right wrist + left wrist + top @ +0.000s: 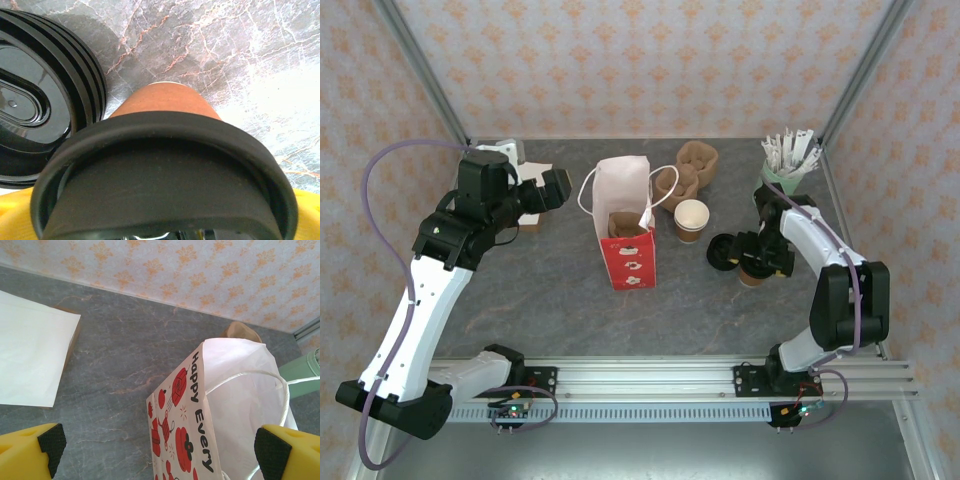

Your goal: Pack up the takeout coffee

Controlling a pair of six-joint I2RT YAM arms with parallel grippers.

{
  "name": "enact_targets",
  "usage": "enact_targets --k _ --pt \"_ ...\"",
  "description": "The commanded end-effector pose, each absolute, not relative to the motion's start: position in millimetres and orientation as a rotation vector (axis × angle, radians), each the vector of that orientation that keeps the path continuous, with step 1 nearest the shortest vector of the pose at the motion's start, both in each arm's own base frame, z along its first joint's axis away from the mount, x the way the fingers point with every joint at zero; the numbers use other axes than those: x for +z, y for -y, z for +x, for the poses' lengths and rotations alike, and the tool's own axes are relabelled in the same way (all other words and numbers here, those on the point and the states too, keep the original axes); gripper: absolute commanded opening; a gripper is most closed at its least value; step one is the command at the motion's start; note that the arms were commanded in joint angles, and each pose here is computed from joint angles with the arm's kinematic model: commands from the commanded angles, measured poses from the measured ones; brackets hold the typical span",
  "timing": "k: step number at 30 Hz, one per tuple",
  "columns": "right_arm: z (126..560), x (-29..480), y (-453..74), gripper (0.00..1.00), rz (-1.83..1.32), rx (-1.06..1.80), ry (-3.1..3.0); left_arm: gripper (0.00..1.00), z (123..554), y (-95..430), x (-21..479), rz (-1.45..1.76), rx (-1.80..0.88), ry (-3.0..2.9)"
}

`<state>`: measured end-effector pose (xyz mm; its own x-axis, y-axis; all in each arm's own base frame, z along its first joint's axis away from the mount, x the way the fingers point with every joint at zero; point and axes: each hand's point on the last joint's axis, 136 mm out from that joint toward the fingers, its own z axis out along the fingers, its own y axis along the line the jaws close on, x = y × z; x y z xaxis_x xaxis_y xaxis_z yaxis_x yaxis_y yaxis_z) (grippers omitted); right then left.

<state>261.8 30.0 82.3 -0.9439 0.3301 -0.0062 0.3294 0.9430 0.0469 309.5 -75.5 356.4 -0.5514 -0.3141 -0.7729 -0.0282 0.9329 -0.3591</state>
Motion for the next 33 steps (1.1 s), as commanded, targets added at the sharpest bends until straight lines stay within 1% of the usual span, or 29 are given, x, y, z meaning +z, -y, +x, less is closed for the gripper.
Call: enact_targets --k 1,13,21,27,33 --pt "258 76 -27 0.97 0.525 0.056 -3.102 0.99 309 73 364 -0.238 -0.374 -2.123" --pt "258 80 -22 0.89 0.510 0.022 -3.094 1.00 307 73 364 -0.235 -0.374 -2.123" --pt "257 90 -18 0.89 0.499 -0.009 -3.078 1.00 308 74 364 -0.236 -0.377 -2.124" --pt "255 108 -13 0.88 0.485 -0.051 -3.062 1.00 311 78 368 -0.225 -0.406 -2.120" --pt "252 133 -14 0.87 0.480 -0.022 -3.024 1.00 315 84 369 -0.211 -0.432 -2.123"
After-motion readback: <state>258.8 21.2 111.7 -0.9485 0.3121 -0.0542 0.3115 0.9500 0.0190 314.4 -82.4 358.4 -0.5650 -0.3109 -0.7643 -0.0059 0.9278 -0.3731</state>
